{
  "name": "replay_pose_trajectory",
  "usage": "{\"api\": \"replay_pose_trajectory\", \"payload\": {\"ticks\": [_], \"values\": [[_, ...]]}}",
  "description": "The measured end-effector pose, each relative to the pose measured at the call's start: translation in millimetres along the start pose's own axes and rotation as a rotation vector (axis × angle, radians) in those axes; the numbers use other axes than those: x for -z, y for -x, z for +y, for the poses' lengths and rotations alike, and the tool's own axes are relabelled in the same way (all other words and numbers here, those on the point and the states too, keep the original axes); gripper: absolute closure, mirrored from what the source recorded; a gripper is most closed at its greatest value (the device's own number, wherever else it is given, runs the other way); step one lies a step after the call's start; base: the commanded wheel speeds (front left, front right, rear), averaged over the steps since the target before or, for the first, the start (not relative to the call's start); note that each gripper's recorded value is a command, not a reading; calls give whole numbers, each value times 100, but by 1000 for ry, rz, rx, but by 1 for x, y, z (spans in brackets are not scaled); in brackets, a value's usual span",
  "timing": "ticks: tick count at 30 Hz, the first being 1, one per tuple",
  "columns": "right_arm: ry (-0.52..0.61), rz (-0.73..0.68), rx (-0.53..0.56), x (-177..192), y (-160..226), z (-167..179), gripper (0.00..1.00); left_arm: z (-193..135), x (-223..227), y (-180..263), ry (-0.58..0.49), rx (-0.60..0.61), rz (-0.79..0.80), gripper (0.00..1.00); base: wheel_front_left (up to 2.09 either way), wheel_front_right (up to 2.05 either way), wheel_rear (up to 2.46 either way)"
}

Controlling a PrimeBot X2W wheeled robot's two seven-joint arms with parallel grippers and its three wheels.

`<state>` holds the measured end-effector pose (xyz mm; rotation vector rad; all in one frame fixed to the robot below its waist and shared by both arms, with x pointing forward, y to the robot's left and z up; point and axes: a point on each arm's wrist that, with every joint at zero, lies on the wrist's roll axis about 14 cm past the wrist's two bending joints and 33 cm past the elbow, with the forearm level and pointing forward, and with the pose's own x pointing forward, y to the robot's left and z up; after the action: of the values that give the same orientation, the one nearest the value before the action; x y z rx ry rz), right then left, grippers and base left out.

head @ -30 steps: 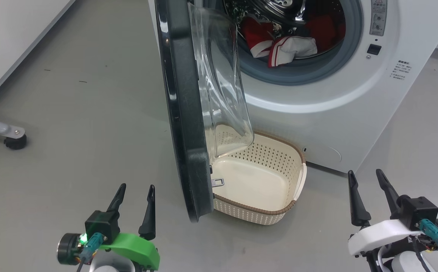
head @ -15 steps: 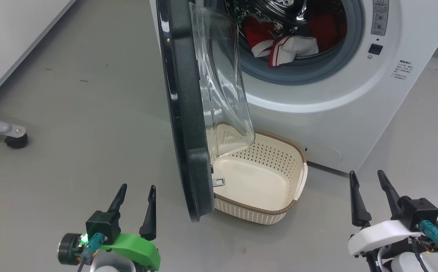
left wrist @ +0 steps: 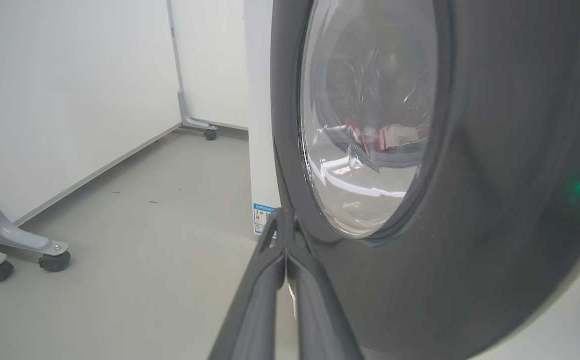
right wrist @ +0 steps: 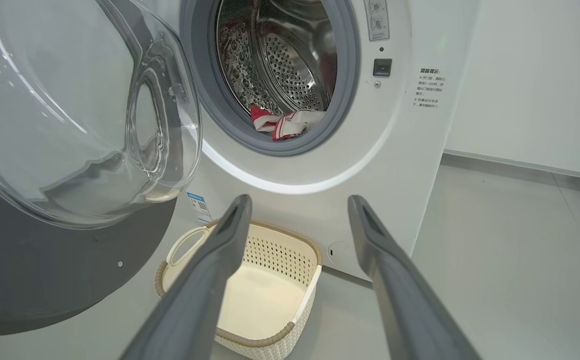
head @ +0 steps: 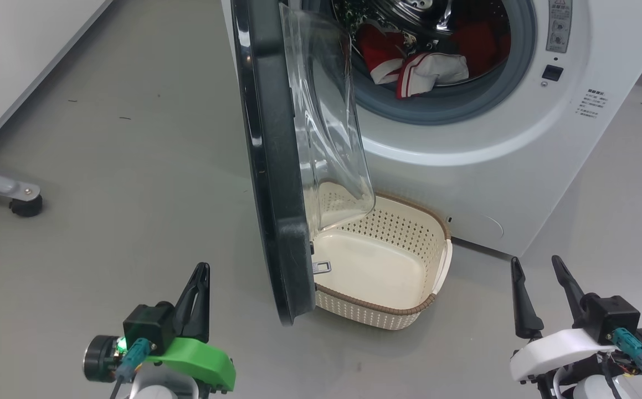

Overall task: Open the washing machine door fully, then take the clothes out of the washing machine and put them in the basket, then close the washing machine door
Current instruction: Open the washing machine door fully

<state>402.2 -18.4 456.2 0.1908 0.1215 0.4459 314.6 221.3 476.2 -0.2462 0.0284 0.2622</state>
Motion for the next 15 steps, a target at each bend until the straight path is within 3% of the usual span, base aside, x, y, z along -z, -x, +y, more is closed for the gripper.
{"api": "replay_pose_trajectory", "payload": {"ticks": [6,15], "values": [[14,-3,-2,-1,-1,-1,0,-4,-31,-6,-15,17,-97,100,0,0,0],[21,-11,-21,-3,0,4,0,-32,-132,-8,-43,112,-407,100,0,0,0]]}}
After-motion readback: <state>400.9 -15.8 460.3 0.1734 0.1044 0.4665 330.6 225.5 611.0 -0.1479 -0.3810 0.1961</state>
